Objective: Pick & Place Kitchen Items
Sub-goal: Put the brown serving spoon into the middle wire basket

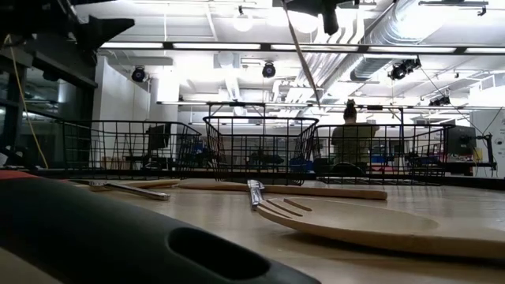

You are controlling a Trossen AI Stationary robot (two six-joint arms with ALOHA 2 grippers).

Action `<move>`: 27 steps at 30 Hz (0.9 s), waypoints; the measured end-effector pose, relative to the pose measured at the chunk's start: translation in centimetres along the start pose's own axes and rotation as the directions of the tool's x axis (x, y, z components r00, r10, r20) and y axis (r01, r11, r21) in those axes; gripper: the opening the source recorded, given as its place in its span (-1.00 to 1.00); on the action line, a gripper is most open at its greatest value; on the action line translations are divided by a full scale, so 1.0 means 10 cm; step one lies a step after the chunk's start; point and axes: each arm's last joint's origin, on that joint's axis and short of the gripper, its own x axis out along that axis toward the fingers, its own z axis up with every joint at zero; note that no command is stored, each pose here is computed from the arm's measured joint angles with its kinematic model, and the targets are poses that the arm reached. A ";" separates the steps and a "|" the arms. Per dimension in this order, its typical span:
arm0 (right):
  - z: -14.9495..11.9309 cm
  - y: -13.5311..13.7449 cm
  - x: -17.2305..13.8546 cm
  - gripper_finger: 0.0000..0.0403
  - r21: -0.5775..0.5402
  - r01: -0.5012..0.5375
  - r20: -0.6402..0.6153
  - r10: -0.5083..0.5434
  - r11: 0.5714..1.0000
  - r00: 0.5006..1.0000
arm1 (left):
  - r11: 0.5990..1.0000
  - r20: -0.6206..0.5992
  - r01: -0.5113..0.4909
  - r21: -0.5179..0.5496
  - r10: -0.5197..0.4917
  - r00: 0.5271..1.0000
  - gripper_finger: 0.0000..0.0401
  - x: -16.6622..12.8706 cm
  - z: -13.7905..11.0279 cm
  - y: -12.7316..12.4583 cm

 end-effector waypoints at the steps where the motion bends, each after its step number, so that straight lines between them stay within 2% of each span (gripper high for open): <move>1: 0.00 -0.03 0.02 -0.59 -0.001 -0.017 -0.003 0.017 1.000 1.000 | 1.000 -0.011 -0.008 0.012 0.008 1.000 0.13 0.04 0.02 -0.03; 9: 0.03 -0.24 0.13 -0.59 -0.021 -0.189 0.029 0.190 0.982 0.981 | 0.987 -0.025 -0.105 0.122 0.109 0.994 0.13 0.58 0.34 -0.24; 13: 0.07 -0.37 0.13 -0.59 -0.032 -0.256 0.031 0.257 0.966 0.966 | 0.978 -0.082 -0.103 0.180 0.119 0.989 0.13 0.94 0.42 -0.24; 20: 0.12 -0.54 0.07 -0.59 -0.040 -0.344 0.004 0.344 0.938 0.939 | 0.978 -0.154 -0.074 0.193 0.105 0.983 0.13 1.60 0.50 0.01; 27: 0.16 -0.66 0.02 -0.59 -0.052 -0.368 0.001 0.369 0.928 0.929 | 0.982 -0.211 -0.039 0.187 0.079 0.974 0.13 2.08 0.55 0.35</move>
